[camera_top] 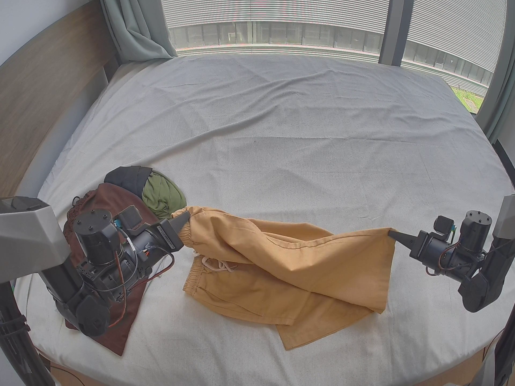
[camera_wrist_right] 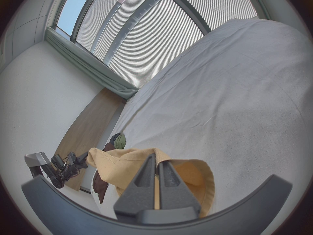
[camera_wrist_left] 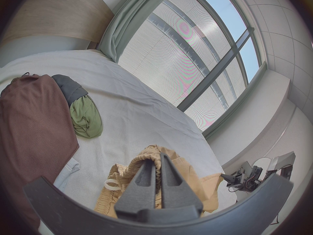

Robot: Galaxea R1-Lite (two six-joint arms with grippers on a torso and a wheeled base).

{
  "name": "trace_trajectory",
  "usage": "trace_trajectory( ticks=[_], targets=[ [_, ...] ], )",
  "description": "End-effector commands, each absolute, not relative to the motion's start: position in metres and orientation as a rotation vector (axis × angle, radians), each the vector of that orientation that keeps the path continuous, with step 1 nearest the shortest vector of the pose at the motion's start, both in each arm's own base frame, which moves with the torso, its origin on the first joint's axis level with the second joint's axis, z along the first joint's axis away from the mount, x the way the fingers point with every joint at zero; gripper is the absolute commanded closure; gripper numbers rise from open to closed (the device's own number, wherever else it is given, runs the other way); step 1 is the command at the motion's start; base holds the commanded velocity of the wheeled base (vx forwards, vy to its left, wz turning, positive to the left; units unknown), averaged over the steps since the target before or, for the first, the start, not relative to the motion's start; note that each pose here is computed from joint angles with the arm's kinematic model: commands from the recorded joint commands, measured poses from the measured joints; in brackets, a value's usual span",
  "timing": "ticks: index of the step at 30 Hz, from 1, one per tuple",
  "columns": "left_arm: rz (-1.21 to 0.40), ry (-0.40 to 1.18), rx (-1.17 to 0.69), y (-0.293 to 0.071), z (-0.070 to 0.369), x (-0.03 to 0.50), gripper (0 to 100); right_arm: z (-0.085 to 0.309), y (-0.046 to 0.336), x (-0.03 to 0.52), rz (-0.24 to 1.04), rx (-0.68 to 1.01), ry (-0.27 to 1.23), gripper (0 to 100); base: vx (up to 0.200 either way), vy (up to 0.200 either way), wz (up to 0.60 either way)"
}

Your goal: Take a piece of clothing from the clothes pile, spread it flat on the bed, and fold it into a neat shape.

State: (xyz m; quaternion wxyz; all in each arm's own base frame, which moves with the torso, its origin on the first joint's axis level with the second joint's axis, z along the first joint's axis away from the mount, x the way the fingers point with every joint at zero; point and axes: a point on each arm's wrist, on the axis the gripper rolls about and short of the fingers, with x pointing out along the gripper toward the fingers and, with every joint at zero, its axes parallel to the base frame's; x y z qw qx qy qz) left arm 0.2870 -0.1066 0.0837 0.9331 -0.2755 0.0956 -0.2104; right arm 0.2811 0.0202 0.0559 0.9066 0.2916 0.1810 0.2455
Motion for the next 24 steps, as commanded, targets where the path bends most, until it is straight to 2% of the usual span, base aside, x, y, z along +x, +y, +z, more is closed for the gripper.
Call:
trace_trajectory(
  ticks=[1,6,9,12,19,20,24],
  targets=[
    [-0.418,0.202,-0.565,-0.104,0.081,0.289,100,0.061,0.011,0.284,0.482,0.614,0.341,100,0.000,0.000,0.00],
    [-0.414,0.210,-0.564,-0.104,0.078,0.290,100,0.055,0.015,0.281,0.491,0.622,0.380,100,0.000,0.000,0.00],
    [-0.415,0.212,-0.563,-0.104,0.077,0.290,100,0.041,0.035,0.274,0.543,0.627,0.465,100,0.000,0.000,0.00],
    [-0.417,0.211,-0.563,-0.105,0.078,0.290,100,0.030,0.039,0.275,0.544,0.629,0.509,100,0.000,0.000,0.00],
    [-0.418,0.212,-0.563,-0.105,0.078,0.289,100,0.025,0.044,0.272,0.556,0.628,0.537,100,0.000,0.000,0.00],
    [-0.419,0.210,-0.563,-0.105,0.078,0.289,100,0.025,0.046,0.272,0.563,0.627,0.541,0,0.000,0.000,0.00],
    [-0.418,0.212,-0.563,-0.105,0.078,0.289,100,0.024,0.055,0.270,0.592,0.618,0.556,0,0.000,0.000,0.00]
  ],
)
